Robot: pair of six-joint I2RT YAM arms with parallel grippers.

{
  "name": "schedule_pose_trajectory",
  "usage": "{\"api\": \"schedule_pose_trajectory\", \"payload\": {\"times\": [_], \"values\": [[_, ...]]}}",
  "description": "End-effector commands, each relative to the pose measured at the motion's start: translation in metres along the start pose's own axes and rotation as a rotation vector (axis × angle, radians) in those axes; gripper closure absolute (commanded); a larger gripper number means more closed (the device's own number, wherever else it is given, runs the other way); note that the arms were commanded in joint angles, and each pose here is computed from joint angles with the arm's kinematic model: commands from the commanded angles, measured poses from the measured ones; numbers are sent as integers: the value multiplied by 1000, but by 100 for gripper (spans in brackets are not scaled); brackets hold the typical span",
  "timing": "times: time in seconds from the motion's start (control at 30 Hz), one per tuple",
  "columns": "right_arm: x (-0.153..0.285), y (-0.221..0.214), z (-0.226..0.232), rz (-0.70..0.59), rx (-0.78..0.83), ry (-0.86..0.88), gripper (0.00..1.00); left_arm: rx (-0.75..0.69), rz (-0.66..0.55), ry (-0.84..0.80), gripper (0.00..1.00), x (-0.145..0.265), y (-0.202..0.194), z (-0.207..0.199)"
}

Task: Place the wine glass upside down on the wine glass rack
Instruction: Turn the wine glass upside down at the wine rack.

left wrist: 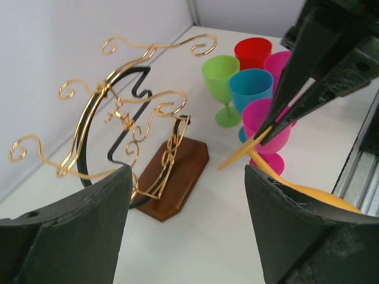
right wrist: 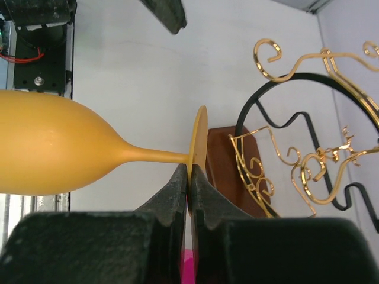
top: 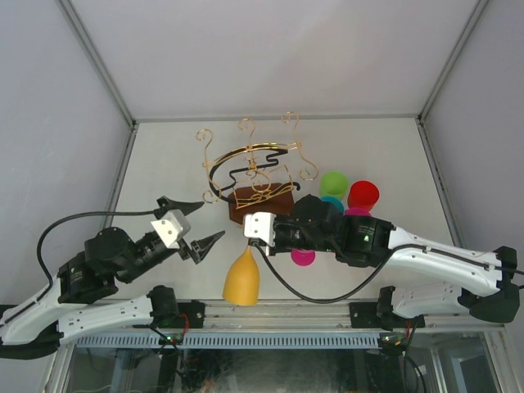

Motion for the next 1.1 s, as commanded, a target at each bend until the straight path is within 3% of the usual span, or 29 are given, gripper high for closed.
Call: {"api": "schedule_pose_trajectory", "payload": {"times": [0.0, 0.27, 0.6, 1.07], "values": [[-2, -3, 11, 13, -68, 40, 100, 199, 67, 155, 20, 4, -17, 14], [-10, -2, -15, 1, -72, -117, 100, 318, 48, 250, 19, 8, -23, 24], [17, 44, -68, -257, -43, -411, 100, 335, 41, 241, 15, 6, -26, 21], [26, 76, -68, -410, 113, -423, 100, 369, 55, 197, 15, -3, -29, 10]]}}
Point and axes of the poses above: each gripper's point midway between its finger pads, its own x axis back along the fingers, its own z axis along the line the jaws close on, y = z × x, the point moved 1 cm from there along x, back along the fingers, and after that the axes turned 4 degrees about x, right-handed, at the moved point
